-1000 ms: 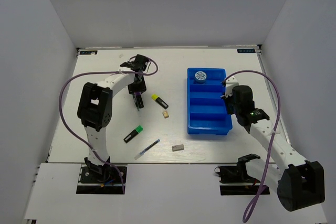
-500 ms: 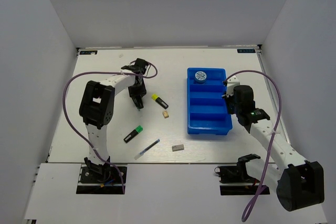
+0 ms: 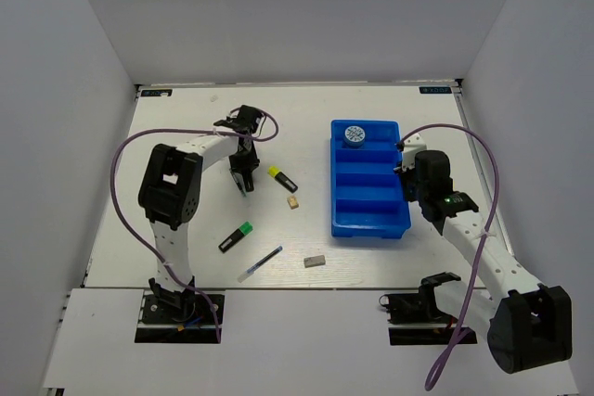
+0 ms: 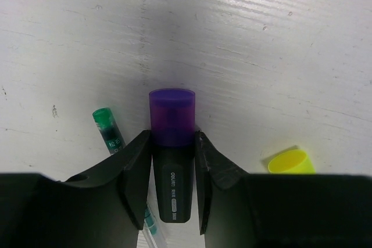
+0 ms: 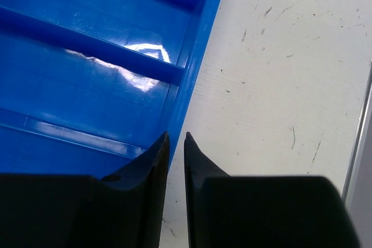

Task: Sort the stationery into containers
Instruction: Grab a piece of stationery with the left arm

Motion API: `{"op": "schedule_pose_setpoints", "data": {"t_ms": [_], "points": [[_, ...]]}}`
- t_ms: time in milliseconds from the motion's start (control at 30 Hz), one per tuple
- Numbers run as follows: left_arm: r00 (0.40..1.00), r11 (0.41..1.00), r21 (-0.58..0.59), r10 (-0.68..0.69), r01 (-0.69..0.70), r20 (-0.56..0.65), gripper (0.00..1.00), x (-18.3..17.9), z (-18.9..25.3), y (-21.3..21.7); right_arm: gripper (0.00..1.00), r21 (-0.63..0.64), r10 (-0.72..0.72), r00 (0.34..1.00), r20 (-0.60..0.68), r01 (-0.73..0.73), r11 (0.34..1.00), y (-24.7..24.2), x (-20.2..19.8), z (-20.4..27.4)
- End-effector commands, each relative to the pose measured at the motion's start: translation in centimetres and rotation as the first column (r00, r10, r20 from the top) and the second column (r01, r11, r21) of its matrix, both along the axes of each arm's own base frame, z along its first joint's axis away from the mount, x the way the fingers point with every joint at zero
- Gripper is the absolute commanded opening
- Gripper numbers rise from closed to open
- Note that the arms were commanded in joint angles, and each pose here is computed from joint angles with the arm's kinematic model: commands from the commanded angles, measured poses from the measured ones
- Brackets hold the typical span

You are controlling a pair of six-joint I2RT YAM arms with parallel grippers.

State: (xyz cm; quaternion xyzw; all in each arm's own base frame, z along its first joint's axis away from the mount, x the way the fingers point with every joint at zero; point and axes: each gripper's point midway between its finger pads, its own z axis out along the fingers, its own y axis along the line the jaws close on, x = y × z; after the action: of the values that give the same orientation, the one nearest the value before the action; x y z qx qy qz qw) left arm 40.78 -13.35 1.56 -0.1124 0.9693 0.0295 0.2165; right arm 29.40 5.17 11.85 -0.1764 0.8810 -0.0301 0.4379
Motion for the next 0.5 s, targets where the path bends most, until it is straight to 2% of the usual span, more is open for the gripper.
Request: {"op": "schedule_pose_setpoints", "data": {"t_ms": [0,100,133,267,300,367,467], "points": [[0.998,1.000,0.010,0.009,-0.008,-0.056,0.04,-1.9,-1.6,0.8,0.20,0.037,0.000,0.999,0.046,-0.002,0.999,0.5,1.0,2.0],[1.000,0.999,-0.019,-0.028,0.028,0.010,0.00,-1.3,0.5,-0.3,0.25,0.039,-0.004,0.999,0.043,0.003,0.999,0.4,1.0,1.9],[0.999,0.999,-0.028,-0.043,0.044,0.025,0.00,-1.2,1.0,-0.7,0.35,0.039,-0.006,0.999,0.044,0.004,0.999,0.3,1.0,2.0],[0.975,0.985,-0.096,-0.126,0.146,0.185,0.00,0.4,7.7,-4.2,0.56,0.043,0.002,0.999,0.040,-0.003,0.999,0.5,0.9,1.9],[0.952,0.967,-0.132,-0.182,0.219,0.247,0.00,0.4,10.1,-6.5,0.56,0.043,0.002,0.999,0.044,-0.004,0.999,0.5,0.9,2.0],[0.929,0.951,-0.140,-0.226,0.276,0.292,0.00,0.4,12.0,-8.2,0.56,0.041,0.002,0.999,0.046,-0.004,0.999,0.5,1.0,2.0],[0.881,0.897,-0.193,-0.314,0.397,0.354,0.00,-1.1,14.4,-13.0,0.57,0.040,0.000,0.999,0.047,-0.002,0.999,0.4,0.9,2.0]]}}
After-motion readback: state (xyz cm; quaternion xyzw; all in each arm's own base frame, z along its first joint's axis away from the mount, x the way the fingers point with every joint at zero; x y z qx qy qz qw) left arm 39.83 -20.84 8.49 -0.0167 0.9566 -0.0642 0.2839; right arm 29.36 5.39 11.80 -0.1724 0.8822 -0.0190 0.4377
